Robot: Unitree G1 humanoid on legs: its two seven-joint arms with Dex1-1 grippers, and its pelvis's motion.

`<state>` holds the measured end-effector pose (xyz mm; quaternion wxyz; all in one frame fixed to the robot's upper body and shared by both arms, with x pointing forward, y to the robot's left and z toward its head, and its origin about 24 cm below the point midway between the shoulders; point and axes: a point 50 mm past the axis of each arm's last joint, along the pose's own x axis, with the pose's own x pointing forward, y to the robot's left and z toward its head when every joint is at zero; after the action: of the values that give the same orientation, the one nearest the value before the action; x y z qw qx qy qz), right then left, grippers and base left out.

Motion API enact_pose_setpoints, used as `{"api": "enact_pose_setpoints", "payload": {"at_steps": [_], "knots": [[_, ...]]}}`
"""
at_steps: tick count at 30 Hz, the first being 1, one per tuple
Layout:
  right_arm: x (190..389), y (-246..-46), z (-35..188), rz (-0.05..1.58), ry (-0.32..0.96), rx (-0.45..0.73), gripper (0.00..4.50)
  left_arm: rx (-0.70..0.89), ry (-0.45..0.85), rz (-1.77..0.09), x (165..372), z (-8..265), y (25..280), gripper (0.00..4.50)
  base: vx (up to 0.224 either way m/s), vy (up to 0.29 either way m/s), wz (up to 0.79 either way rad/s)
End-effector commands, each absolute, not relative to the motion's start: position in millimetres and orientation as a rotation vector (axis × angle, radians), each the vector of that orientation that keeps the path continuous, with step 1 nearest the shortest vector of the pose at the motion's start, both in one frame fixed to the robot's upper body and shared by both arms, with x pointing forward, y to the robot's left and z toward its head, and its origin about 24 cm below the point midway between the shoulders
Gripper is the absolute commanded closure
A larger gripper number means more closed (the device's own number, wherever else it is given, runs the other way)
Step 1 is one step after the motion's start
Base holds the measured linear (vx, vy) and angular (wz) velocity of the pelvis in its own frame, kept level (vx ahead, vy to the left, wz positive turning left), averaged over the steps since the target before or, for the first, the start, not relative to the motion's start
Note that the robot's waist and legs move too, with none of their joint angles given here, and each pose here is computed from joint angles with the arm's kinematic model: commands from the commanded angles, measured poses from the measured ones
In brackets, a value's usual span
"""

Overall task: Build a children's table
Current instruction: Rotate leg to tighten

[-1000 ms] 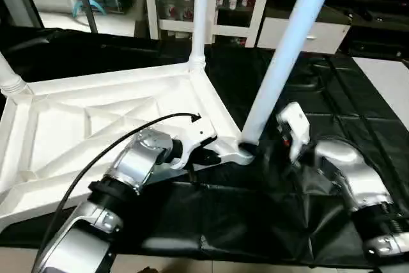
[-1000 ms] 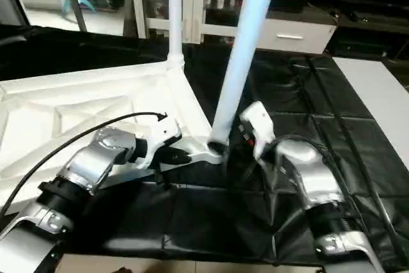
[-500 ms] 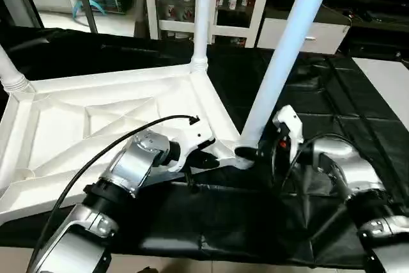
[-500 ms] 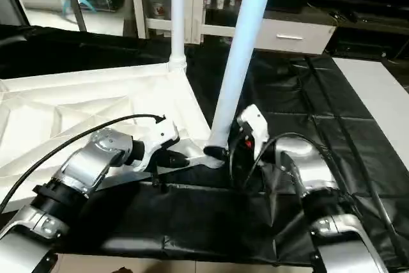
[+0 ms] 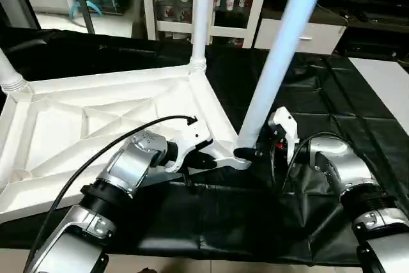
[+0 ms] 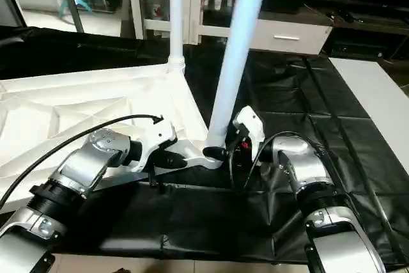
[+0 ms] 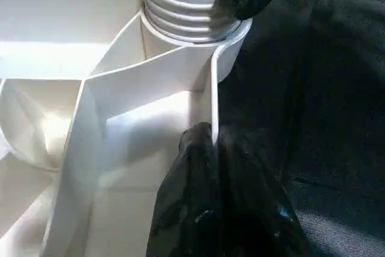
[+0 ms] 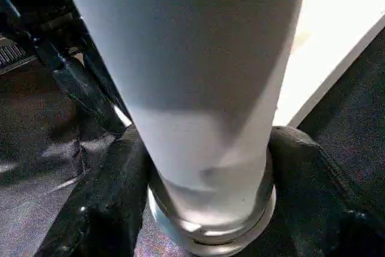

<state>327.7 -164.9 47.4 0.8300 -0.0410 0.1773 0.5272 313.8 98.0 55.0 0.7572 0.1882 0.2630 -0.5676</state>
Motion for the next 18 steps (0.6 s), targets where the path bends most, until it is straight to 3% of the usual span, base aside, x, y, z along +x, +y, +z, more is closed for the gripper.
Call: {"api": "enact_pose_setpoints", "payload": {"at_steps": [1,5,13,16,17,18], "knots": [[330.1,-170.0,49,1.103,0.393,-0.13,1.85,0.403,0.696,-1.271,301,33,101,4.5,0.0,0.0,0.0],[328.9,-170.3,44,1.091,0.405,-0.125,1.9,0.396,0.689,-1.262,301,33,99,4.5,0.0,0.0,0.0],[335.0,-153.1,28,0.826,0.386,-0.008,1.92,0.381,0.657,-1.217,307,35,95,4.5,0.0,0.0,0.0],[340.3,-136.0,23,0.599,0.381,0.098,1.93,0.378,0.638,-1.168,313,37,93,4.5,0.0,0.0,0.0],[340.6,-135.5,23,0.591,0.38,0.102,1.93,0.378,0.637,-1.168,313,37,93,4.5,0.0,0.0,0.0],[344.1,-129.0,22,0.468,0.379,0.139,1.93,0.379,0.628,-1.151,315,38,91,4.5,0.0,0.0,0.0]]}}
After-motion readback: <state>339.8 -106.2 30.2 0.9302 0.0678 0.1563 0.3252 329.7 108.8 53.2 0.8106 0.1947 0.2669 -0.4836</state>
